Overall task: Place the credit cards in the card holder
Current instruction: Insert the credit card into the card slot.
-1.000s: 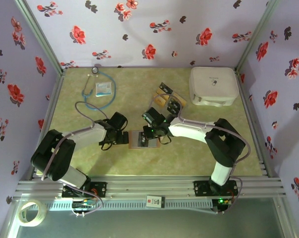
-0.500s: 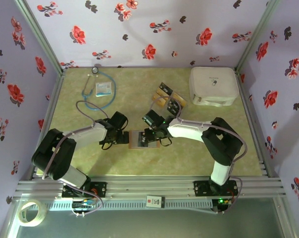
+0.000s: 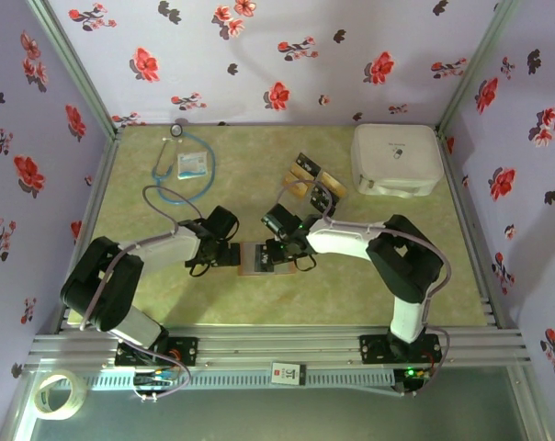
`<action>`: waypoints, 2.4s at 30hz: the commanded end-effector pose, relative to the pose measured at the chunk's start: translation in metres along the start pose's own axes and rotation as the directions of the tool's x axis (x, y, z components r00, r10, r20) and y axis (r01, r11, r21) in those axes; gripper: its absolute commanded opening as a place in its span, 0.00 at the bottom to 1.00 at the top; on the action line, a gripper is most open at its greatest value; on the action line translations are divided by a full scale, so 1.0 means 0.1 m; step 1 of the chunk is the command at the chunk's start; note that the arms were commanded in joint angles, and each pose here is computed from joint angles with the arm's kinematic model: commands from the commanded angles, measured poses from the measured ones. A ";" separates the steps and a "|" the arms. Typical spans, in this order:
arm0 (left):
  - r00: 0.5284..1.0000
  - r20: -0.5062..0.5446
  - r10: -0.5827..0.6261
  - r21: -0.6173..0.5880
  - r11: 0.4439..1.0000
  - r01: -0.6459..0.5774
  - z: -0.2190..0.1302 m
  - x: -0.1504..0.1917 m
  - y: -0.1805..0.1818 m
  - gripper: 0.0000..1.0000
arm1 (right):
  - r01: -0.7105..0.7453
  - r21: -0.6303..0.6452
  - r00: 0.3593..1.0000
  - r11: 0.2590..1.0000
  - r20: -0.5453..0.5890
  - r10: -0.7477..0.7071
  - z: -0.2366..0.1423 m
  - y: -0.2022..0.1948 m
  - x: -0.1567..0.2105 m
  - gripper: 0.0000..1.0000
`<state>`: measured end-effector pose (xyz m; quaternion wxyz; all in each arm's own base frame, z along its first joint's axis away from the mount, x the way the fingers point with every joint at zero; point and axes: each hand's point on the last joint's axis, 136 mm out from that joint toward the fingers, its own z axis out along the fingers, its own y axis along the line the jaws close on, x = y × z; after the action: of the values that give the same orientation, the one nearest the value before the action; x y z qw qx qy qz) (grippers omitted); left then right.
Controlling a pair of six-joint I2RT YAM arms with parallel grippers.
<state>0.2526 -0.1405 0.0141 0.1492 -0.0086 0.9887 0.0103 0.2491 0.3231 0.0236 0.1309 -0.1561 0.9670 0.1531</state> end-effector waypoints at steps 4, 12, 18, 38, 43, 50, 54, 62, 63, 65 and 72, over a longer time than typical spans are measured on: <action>0.999 -0.027 0.031 -0.012 0.999 -0.032 0.14 0.08 -0.03 1.00 | 0.017 -0.029 1.000 0.999 -0.006 -0.017 0.05 0.17 -0.04 0.07; 0.999 -0.033 0.037 -0.009 0.999 -0.037 0.16 0.11 -0.05 1.00 | 0.037 -0.045 0.999 0.998 -0.012 -0.038 0.09 0.32 -0.04 0.07; 0.999 -0.034 0.040 -0.006 0.999 -0.040 0.17 0.12 -0.07 1.00 | 0.043 -0.063 0.999 0.997 -0.017 -0.044 0.12 0.41 -0.05 0.07; 1.000 0.012 0.009 0.027 1.000 -0.009 -0.07 0.01 -0.03 1.00 | 0.007 0.004 1.000 1.000 0.019 -0.007 -0.10 -0.04 0.12 0.08; 1.000 0.011 0.009 0.022 1.000 -0.010 -0.07 0.02 -0.01 1.00 | -0.010 0.003 1.000 1.000 0.024 0.010 -0.14 -0.12 0.13 0.08; 1.000 0.013 0.010 0.015 1.000 -0.011 -0.08 0.02 0.01 1.00 | 0.006 -0.057 0.998 0.998 0.070 -0.001 -0.34 0.09 -0.08 0.08; 1.000 0.011 0.011 0.014 1.000 -0.011 -0.07 0.02 0.01 1.00 | 0.008 -0.102 0.997 0.995 0.073 -0.001 -0.34 0.22 -0.16 0.08; 1.000 -0.005 0.023 0.006 1.000 -0.023 -0.01 0.03 0.00 1.00 | 0.017 -0.117 0.999 0.993 0.044 -0.011 -0.18 0.36 -0.13 0.08; 1.000 -0.006 0.023 0.004 1.000 -0.023 -0.01 0.03 0.00 1.00 | 0.016 -0.119 0.999 0.993 0.043 -0.011 -0.16 0.37 -0.13 0.08; 1.000 -0.007 0.026 0.004 1.000 -0.026 0.00 0.03 -0.01 1.00 | 0.019 -0.122 0.999 0.992 0.039 -0.014 -0.13 0.39 -0.11 0.08; 1.000 -0.013 0.026 0.000 1.000 -0.026 0.03 0.05 0.00 1.00 | 0.019 -0.120 1.000 0.993 0.019 -0.016 -0.04 0.41 -0.04 0.07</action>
<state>0.2500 -0.1434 0.0163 0.1524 -0.0040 0.9883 0.0026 0.2381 0.3505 0.0391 0.1334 -0.1763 0.9545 0.2001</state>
